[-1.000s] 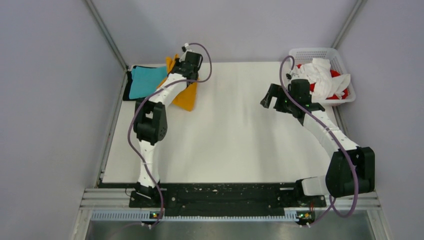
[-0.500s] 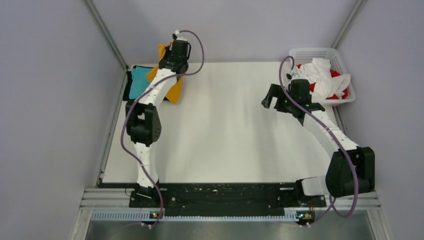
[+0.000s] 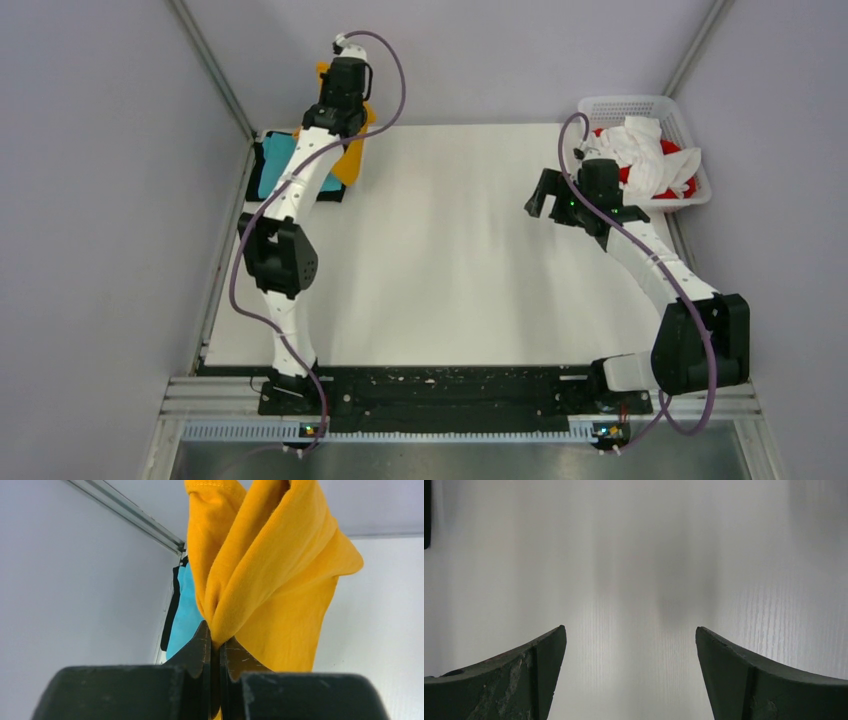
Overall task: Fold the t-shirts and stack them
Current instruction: Put the neatly folded tshirt into the corner of the board with the left arm
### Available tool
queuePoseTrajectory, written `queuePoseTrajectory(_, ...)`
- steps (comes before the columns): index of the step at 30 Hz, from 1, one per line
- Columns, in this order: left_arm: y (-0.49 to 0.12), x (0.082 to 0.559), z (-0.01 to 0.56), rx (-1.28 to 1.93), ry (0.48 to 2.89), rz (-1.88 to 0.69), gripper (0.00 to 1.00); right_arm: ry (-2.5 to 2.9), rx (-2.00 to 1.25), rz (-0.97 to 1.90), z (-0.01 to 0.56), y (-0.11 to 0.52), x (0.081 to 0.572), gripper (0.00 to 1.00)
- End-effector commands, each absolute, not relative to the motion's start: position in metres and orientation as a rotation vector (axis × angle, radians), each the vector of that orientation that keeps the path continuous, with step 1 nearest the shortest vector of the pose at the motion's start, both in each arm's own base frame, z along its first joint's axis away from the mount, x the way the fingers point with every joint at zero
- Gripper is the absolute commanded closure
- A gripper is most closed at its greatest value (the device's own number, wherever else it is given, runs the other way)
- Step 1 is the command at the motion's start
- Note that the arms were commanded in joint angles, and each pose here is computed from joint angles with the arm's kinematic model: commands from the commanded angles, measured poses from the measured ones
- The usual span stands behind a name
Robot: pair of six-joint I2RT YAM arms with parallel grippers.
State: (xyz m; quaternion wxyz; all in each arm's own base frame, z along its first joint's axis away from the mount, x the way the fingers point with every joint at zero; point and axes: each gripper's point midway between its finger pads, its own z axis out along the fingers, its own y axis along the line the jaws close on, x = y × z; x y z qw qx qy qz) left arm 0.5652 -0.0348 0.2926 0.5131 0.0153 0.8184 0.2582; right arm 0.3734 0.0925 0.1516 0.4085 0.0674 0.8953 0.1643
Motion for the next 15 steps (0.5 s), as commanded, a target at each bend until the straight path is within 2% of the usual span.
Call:
queuePoseTrajectory(1,-0.031,0.552,0.367,-0.069,1.816,0.528,1.0,2.203,0.17,0.387,0.168,0.087,0.381,0.01)
queuePoseTrajectory(15,-0.001,0.587,0.308,-0.081,1.908,0.525,1.0,2.221,0.195,0.346,0.161,0.081,0.38,0.01)
